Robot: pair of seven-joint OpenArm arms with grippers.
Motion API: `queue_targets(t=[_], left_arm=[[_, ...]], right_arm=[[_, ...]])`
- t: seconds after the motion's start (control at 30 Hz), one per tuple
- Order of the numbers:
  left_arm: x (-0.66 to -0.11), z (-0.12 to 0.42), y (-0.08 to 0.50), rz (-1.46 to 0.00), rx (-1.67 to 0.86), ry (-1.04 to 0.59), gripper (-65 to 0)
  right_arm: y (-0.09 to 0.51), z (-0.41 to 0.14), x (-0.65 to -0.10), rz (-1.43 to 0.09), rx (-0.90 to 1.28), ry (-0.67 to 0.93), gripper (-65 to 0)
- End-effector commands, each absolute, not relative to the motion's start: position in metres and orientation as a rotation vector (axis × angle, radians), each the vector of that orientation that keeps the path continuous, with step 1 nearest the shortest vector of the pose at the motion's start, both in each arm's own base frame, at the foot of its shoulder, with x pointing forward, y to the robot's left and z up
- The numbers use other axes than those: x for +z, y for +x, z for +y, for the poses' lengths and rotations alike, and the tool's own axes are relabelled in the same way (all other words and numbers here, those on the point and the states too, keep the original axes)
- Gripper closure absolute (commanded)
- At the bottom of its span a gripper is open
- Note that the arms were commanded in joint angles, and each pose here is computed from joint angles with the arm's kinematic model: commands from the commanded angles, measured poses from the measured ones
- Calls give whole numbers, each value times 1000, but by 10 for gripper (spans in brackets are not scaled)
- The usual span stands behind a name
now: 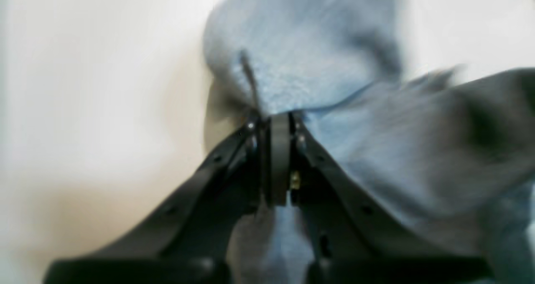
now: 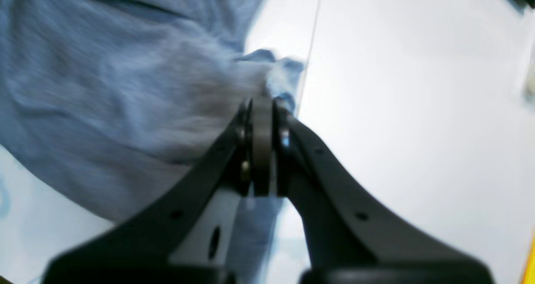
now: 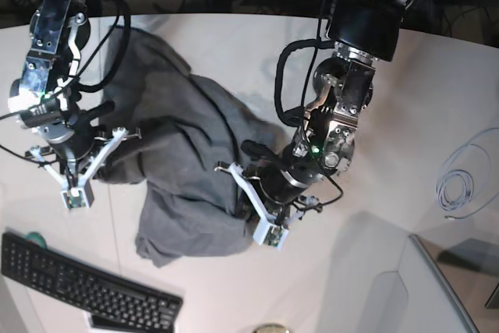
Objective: Layout the t-shirt on the table in an organized manner, then fold the t-shirt properly
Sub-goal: 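Drag the shirt with both grippers to stretch it flat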
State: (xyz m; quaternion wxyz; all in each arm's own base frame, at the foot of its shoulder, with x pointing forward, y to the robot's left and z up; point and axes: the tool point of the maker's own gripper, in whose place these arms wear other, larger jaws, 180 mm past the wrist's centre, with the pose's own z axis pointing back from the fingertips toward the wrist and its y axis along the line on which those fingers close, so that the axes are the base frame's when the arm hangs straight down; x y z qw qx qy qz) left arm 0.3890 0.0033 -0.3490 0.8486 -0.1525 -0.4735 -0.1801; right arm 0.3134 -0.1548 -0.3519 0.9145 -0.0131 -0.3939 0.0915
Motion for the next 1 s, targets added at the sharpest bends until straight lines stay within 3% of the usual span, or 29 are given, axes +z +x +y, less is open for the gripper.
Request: queue_targets(t=[0.0,0.2,0.53,0.8,0.97], left_arm=[[-318,2,400,-1083,-394,-321,0],[-266,-14,397,-1192,-421,-358,0],[-259,-53,390,-1193,-375,-466,0],[-349,-39,369,-962,-362,-413,0],[-389,7,323,-867,-372,-334,0]], right_arm=[[325,-153,-331,-885,192,-32,-2],[326,-172,-295,-979,155,-99,-2],[297,-263,-298,-942,-96,-245,-3],[291,-250,-332,-845,-35,-199,-5],[268,-182,-368,-746,146,-83,-5]])
